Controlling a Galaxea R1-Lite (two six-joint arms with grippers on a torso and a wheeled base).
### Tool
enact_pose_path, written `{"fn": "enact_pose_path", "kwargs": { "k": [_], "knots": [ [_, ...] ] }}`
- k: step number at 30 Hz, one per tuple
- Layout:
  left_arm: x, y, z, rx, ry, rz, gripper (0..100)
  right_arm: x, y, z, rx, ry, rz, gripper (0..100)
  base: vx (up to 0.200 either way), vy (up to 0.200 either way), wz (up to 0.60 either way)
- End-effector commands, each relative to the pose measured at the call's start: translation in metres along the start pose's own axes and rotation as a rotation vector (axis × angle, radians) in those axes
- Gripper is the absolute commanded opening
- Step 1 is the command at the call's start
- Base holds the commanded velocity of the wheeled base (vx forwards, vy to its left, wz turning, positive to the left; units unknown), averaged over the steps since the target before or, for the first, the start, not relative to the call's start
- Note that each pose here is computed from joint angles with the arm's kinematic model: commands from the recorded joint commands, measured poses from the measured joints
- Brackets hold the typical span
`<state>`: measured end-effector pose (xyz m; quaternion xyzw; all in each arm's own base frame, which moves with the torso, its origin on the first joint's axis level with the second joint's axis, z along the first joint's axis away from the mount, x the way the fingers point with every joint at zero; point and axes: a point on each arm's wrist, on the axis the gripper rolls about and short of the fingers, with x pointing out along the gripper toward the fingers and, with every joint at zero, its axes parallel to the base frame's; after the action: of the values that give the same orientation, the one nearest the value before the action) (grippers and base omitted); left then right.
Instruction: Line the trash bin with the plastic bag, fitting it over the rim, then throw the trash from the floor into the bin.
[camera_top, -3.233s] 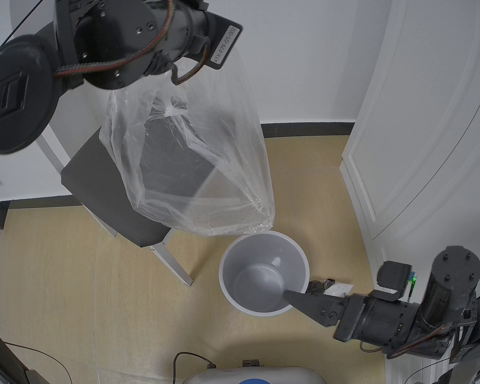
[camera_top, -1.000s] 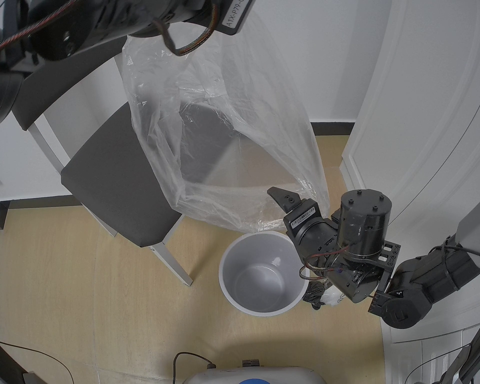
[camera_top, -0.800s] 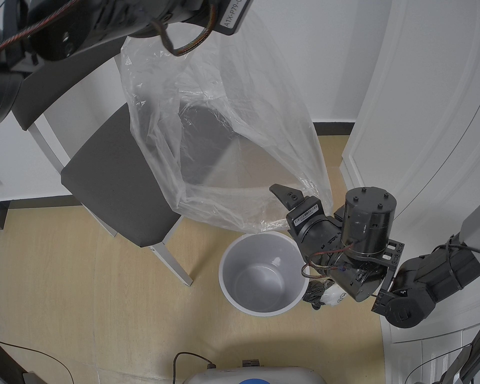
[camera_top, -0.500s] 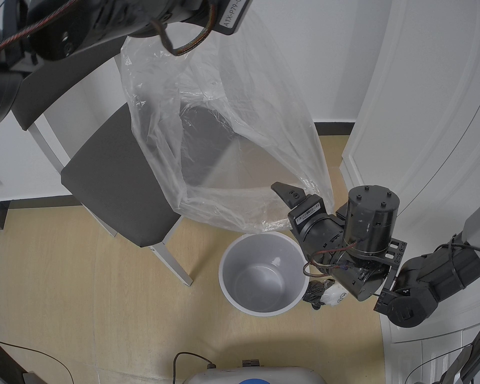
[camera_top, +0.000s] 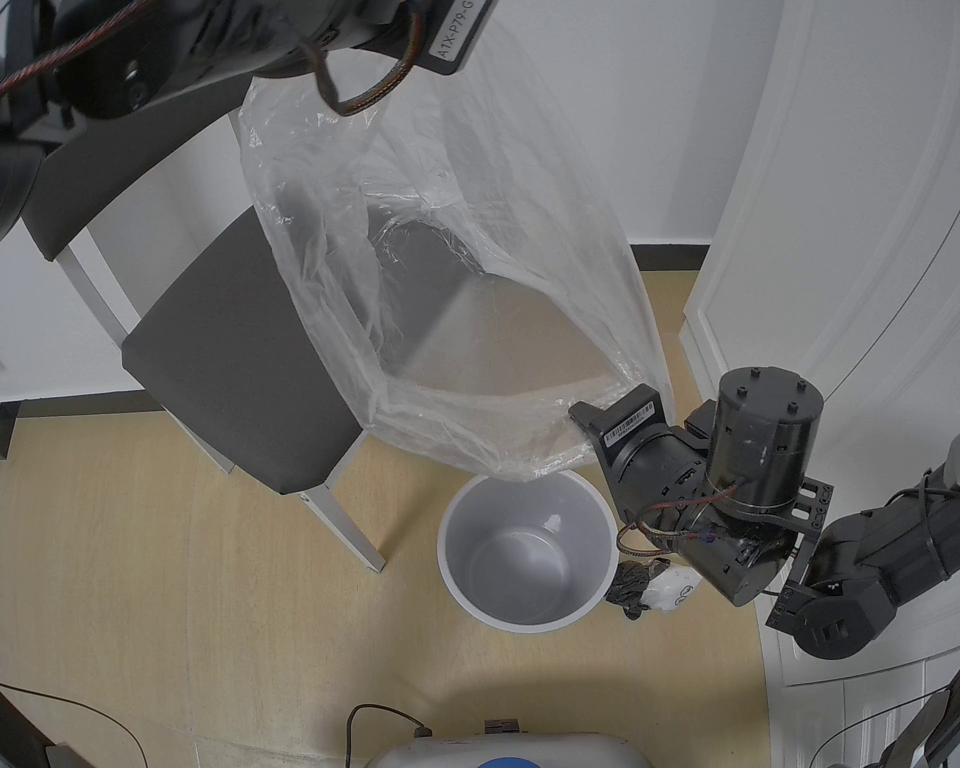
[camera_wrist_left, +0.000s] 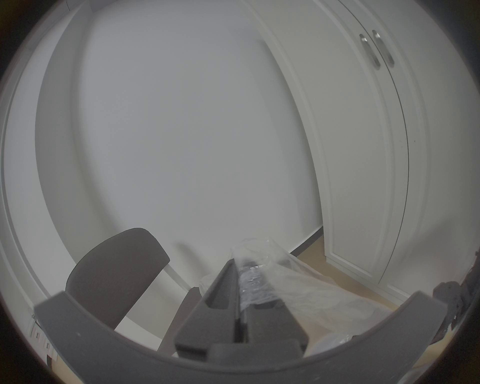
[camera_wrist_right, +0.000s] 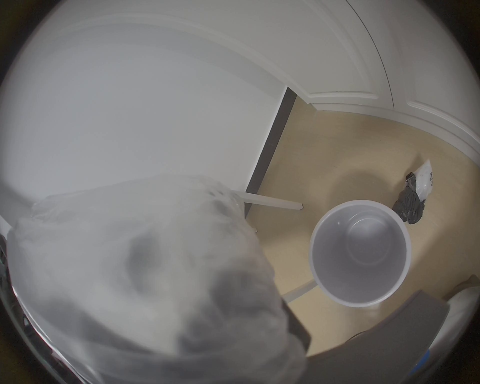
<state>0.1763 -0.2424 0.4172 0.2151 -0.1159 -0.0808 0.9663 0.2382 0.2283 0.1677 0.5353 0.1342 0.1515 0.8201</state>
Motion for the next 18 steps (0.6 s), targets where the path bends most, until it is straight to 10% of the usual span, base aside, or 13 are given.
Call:
{"fn": "enact_pose_path", "kwargs": {
  "k": [1, 18],
  "knots": [
    [0.0, -0.001, -0.001, 0.002, 0.004, 0.002, 0, -0.007, 0.007, 0.003, 0.007, -0.003, 0.023, 0, 0.0, 0.0, 0.0],
    [0.021, -0.003, -0.036, 0.029, 0.136, -0.006, 0, -0.065, 0.05, 0.059, -0.247, -0.057, 0.152, 0, 0.0, 0.0, 0.0]
  ]
}}
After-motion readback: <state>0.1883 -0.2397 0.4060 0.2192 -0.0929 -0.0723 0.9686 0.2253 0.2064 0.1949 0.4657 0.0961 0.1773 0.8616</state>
